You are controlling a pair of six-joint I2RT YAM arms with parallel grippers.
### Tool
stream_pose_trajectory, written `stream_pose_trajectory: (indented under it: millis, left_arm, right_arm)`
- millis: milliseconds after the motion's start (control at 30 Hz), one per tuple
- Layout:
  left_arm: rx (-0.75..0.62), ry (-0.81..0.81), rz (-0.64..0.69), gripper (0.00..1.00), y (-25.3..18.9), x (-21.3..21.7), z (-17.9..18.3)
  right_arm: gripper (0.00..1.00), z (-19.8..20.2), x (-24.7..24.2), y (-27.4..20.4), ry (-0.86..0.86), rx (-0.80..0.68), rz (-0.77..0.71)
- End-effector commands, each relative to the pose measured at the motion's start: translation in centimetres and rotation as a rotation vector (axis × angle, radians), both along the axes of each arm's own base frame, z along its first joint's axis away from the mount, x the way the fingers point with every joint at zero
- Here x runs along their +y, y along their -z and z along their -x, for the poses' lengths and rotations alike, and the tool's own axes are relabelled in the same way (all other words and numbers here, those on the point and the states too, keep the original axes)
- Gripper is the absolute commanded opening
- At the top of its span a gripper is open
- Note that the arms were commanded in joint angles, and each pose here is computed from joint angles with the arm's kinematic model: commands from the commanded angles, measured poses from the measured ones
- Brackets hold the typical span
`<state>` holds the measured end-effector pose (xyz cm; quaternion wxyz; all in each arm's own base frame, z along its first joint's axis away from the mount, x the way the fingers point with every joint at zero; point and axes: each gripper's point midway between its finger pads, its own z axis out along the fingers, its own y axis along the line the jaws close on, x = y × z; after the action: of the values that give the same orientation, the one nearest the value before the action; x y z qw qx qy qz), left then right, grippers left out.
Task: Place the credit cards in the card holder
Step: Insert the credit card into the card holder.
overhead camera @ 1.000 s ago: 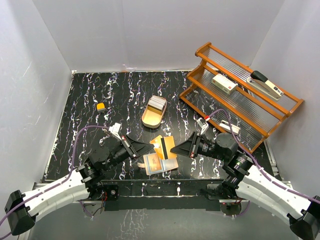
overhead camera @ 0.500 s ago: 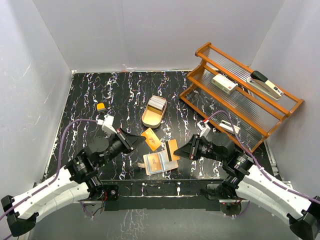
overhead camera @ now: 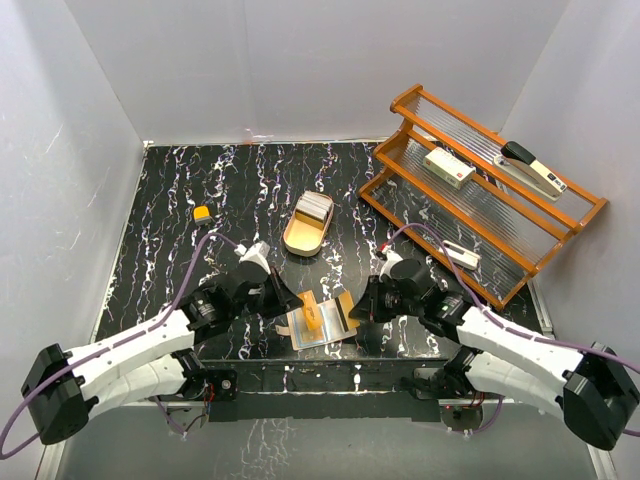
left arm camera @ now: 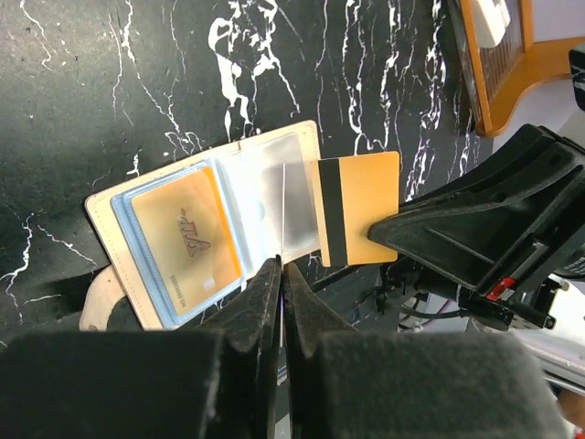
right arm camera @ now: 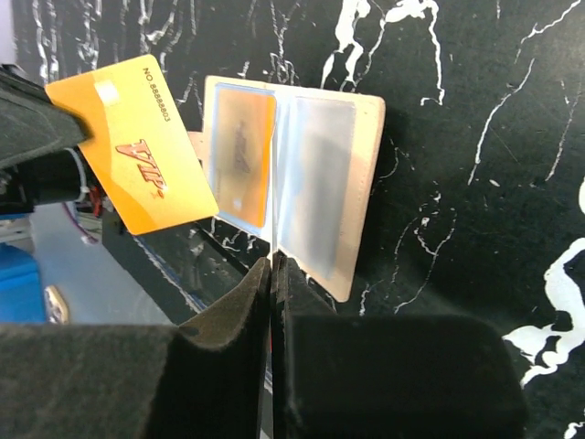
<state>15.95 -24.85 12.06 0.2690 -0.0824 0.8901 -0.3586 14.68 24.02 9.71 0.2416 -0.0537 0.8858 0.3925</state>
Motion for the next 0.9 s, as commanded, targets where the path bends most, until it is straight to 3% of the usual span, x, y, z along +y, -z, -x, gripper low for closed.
stream_pose_trajectory:
  millis: [0,200,867]
  left_arm:
    - [0.058,0.076,0.041,0.0,0.7,-0.6,0.4]
    - [0.162,0.13,0.114,0.0,2.3,-0.8,0.2]
    - [0.294,0.168,0.081,0.0,6.6,-1.6,0.7]
  right_arm:
    - [0.0,-1.3,0.8,-0.7,-0.031,-0.086,-0.001]
    - [0.0,-1.6,-0.1,1.7,-0.008,-0.063,0.075]
    - [0.0,0.0,-2.9,6.1,0.067,0.025,0.167]
